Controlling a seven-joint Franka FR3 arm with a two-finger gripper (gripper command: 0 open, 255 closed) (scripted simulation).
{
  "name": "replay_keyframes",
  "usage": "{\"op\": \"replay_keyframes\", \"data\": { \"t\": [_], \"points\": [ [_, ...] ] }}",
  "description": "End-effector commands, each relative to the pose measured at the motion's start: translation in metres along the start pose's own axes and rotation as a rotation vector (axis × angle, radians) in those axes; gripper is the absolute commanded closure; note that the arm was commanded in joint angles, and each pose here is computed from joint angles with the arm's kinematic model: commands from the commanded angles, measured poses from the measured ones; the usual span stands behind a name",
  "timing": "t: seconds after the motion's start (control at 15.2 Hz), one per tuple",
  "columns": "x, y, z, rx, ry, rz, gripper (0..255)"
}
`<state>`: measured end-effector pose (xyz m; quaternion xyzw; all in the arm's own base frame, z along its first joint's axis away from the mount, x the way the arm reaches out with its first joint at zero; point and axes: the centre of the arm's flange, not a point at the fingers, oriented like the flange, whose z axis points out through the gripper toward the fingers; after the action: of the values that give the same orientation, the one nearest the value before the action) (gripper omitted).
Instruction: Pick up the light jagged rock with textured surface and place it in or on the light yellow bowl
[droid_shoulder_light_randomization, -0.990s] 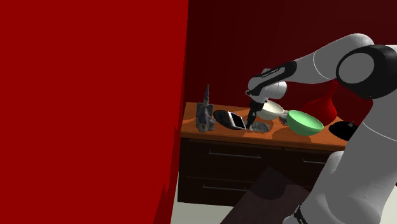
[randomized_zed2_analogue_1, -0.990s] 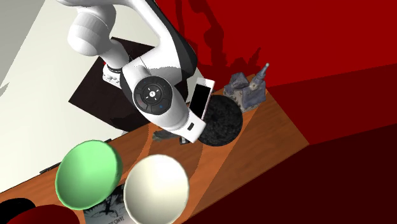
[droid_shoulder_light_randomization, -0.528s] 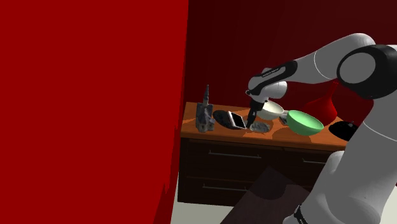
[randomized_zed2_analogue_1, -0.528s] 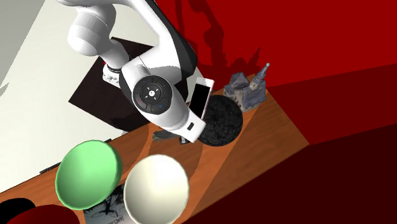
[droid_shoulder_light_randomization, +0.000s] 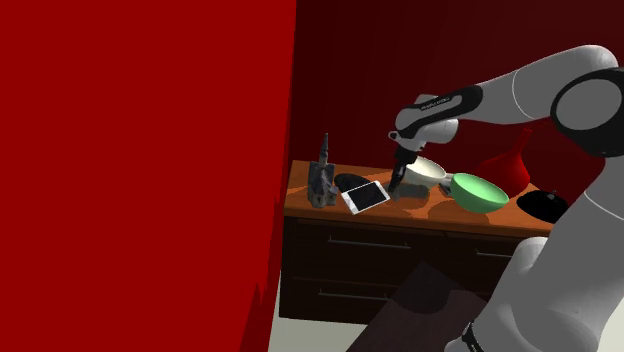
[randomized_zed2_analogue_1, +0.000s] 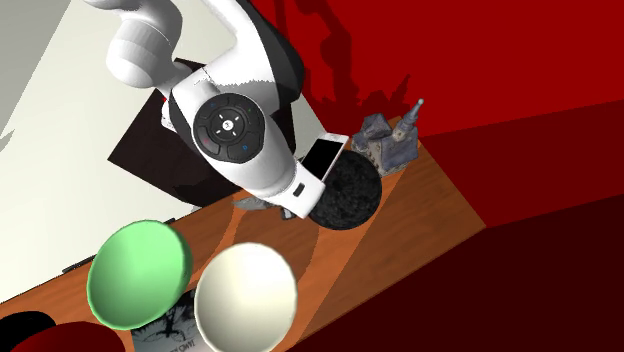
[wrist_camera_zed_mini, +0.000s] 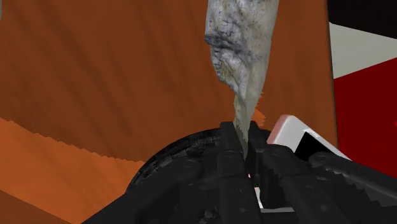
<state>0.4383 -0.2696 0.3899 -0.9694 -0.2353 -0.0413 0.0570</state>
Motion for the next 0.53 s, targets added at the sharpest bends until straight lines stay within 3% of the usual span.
{"op": "replay_keyframes", "data": {
  "t": [0.0, 0.46],
  "points": [
    [0.001, 0.000, -0.010, 0.000, -0.001, 0.000, 255],
    [0.005, -0.003, -0.047, 0.000, -0.001, 0.000, 255]
  ]
}}
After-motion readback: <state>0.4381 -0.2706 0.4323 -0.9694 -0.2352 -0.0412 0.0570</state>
